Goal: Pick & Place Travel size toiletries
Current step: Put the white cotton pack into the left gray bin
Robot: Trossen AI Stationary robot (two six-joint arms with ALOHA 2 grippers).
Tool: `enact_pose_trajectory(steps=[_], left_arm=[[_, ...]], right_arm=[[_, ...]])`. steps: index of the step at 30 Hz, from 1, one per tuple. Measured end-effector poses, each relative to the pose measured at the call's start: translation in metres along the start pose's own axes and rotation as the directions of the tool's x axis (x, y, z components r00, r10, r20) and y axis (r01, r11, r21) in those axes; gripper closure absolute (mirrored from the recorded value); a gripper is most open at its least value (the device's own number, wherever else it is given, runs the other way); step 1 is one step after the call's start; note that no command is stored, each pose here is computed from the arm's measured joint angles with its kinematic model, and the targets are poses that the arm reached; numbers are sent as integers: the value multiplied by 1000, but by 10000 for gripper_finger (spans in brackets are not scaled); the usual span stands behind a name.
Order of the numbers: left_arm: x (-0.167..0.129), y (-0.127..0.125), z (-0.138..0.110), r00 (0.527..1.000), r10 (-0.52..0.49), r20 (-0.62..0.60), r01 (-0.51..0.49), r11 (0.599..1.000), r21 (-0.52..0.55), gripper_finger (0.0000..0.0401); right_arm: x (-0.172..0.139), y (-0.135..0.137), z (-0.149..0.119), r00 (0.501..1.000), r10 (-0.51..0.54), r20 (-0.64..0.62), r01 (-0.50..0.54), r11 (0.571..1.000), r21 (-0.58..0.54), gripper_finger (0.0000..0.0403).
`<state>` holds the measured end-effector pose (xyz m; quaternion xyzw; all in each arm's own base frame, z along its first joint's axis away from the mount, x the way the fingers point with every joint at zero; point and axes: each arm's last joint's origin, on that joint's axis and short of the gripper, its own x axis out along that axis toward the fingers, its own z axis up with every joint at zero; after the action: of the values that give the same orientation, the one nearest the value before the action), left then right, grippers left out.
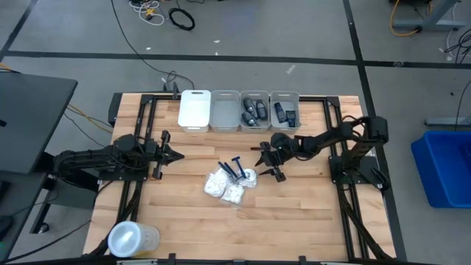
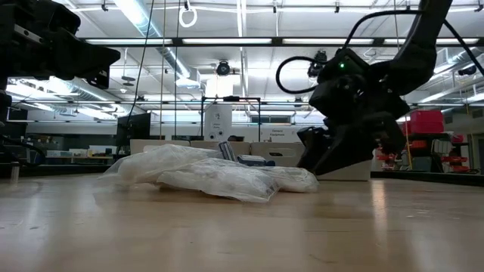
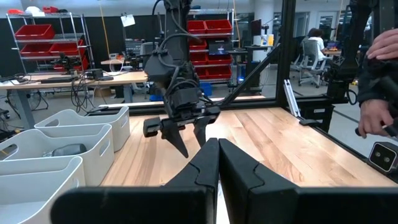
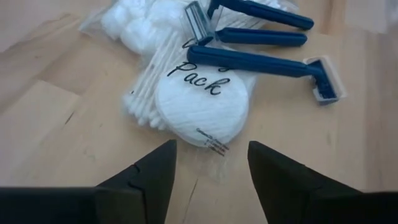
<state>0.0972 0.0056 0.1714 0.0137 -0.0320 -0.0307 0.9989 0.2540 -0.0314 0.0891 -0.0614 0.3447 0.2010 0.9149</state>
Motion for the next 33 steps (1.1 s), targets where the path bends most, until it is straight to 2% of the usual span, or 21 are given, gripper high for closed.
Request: enact_pose_trajectory(steps=[6, 21, 24, 33], left_arm=[[0, 0, 0, 1000, 0, 0, 0, 1000, 0, 385], [0, 0, 0, 1000, 0, 0, 0, 1000, 0, 385], [0, 0, 0, 1000, 0, 0, 0, 1000, 0, 385], [0, 0, 0, 1000, 0, 0, 0, 1000, 0, 385]], right_arm=[[1, -7, -6, 999, 34, 24, -34, 999, 3, 198], [9, -12, -18, 999, 46, 16, -46, 999, -10, 234], [9, -11, -18, 996, 85, 30, -84, 996, -37, 245], [9, -11, -18, 996, 84, 27, -83, 996, -37, 296]])
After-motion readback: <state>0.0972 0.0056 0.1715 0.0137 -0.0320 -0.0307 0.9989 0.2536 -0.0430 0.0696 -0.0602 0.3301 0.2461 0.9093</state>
